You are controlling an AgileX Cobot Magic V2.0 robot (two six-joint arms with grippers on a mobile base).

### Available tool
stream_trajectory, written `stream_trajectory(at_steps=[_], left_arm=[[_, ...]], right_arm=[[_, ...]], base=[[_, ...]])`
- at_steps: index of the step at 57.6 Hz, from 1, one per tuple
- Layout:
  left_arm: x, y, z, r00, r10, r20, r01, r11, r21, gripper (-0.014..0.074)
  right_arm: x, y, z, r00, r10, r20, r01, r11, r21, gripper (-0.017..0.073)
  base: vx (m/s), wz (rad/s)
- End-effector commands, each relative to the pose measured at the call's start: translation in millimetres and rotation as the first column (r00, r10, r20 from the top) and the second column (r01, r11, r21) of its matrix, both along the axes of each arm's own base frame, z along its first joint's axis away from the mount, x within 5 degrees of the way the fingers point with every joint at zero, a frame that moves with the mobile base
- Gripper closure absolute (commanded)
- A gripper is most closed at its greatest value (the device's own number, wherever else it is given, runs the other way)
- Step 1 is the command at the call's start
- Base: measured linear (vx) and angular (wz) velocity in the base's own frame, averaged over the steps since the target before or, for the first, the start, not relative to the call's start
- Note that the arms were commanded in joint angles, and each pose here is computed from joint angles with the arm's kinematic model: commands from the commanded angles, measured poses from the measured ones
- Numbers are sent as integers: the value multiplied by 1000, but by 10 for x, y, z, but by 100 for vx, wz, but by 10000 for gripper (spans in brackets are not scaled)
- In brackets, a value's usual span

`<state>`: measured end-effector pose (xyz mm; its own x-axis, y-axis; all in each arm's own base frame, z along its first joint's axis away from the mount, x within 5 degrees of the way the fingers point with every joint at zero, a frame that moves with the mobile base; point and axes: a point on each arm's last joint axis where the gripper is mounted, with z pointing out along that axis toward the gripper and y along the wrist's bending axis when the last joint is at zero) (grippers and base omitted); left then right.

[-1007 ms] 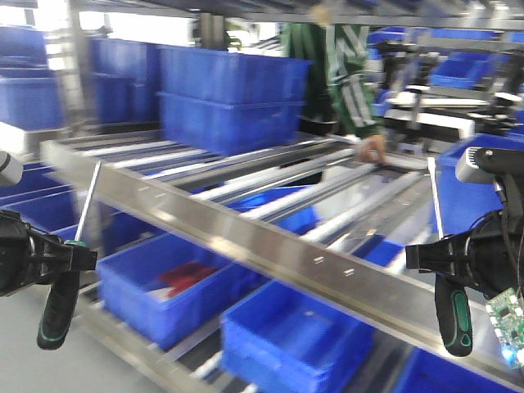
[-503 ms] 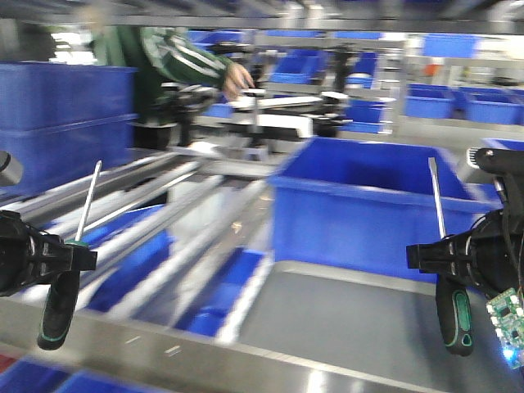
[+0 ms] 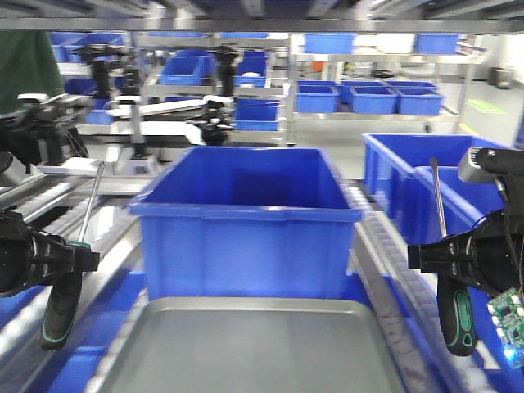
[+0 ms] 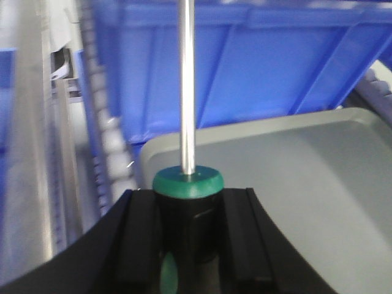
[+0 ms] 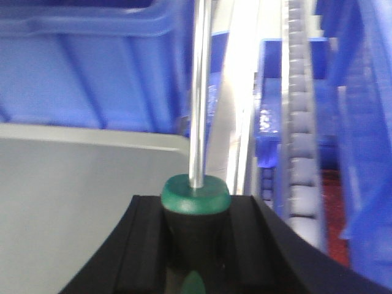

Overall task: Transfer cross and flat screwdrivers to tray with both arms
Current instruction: 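Drive along the bin shelves to the grey tray on the conveyor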

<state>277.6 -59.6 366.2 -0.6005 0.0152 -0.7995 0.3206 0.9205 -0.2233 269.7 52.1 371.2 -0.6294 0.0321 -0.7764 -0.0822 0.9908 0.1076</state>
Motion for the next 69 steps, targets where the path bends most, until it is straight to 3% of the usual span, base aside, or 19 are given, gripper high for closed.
stream_trajectory(at_steps=[1, 57, 69], left_arm=[[-36, 4, 233, 994, 37, 105, -31, 998, -56, 591], [-36, 4, 233, 994, 37, 105, -31, 998, -56, 591], [-36, 4, 233, 994, 37, 106, -31, 998, -56, 591]], right_arm=[[-9, -10, 233, 990, 1, 138, -4, 1000, 18, 568], [-2, -8, 247, 988, 1, 155, -5, 1000, 22, 568], [10, 16, 276, 983, -4, 182, -9, 997, 71, 568]], base=[[11, -24], [2, -4], [0, 0]])
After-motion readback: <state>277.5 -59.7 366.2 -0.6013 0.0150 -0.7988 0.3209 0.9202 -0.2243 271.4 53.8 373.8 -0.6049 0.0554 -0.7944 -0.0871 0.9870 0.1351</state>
